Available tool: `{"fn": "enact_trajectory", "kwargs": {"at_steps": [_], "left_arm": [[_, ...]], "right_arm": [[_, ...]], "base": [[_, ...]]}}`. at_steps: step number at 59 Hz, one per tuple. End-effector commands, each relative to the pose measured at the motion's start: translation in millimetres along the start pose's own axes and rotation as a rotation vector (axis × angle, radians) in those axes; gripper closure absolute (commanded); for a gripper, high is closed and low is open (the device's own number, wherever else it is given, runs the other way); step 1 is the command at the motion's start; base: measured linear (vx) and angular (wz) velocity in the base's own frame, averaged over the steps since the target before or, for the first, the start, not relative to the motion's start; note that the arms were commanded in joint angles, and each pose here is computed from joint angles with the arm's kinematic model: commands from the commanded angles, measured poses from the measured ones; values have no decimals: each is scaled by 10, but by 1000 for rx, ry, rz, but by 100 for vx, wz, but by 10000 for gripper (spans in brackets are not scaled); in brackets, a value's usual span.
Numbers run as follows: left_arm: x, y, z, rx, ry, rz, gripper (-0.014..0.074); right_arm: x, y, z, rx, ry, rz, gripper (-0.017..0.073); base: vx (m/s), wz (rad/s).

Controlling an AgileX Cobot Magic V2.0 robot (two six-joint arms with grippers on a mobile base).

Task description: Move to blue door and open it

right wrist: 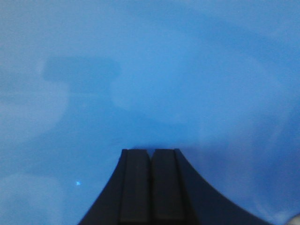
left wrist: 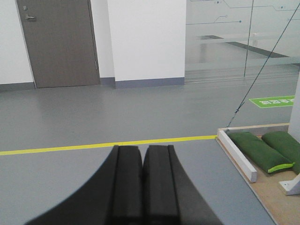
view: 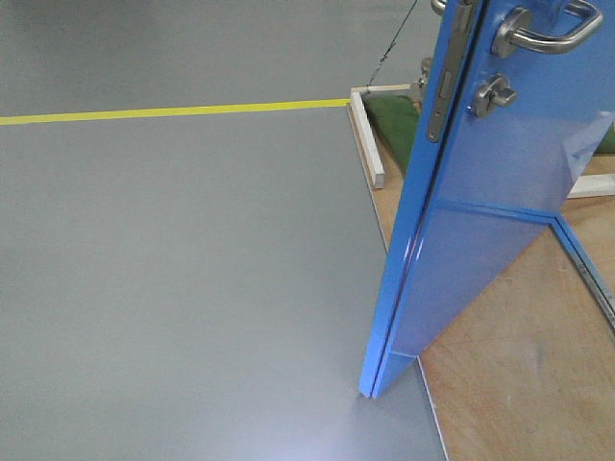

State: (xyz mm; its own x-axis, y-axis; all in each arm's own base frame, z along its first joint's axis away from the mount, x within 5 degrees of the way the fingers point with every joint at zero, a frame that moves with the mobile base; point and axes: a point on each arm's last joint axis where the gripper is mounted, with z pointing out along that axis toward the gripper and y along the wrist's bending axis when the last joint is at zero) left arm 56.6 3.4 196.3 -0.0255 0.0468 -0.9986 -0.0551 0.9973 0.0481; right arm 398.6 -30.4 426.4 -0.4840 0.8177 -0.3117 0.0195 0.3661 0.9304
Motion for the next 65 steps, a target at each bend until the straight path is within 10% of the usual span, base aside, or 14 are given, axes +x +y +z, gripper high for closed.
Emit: {"fn": "enact_trajectory", "kwargs": {"at_steps": [1, 23, 65], "left_arm": [[-175, 4, -30, -1, -123, -8, 521], [-175, 4, -30, -1, -123, -8, 521], [-175, 4, -30, -1, -123, -8, 521]], "right_arm": [[-47, 167, 7, -66, -15, -13, 561], [-490, 430, 322, -206, -99, -140, 561], [-550, 383, 395, -209, -126, -140, 561]], "base": [[-1, 3], [0, 8], [0, 4]]}}
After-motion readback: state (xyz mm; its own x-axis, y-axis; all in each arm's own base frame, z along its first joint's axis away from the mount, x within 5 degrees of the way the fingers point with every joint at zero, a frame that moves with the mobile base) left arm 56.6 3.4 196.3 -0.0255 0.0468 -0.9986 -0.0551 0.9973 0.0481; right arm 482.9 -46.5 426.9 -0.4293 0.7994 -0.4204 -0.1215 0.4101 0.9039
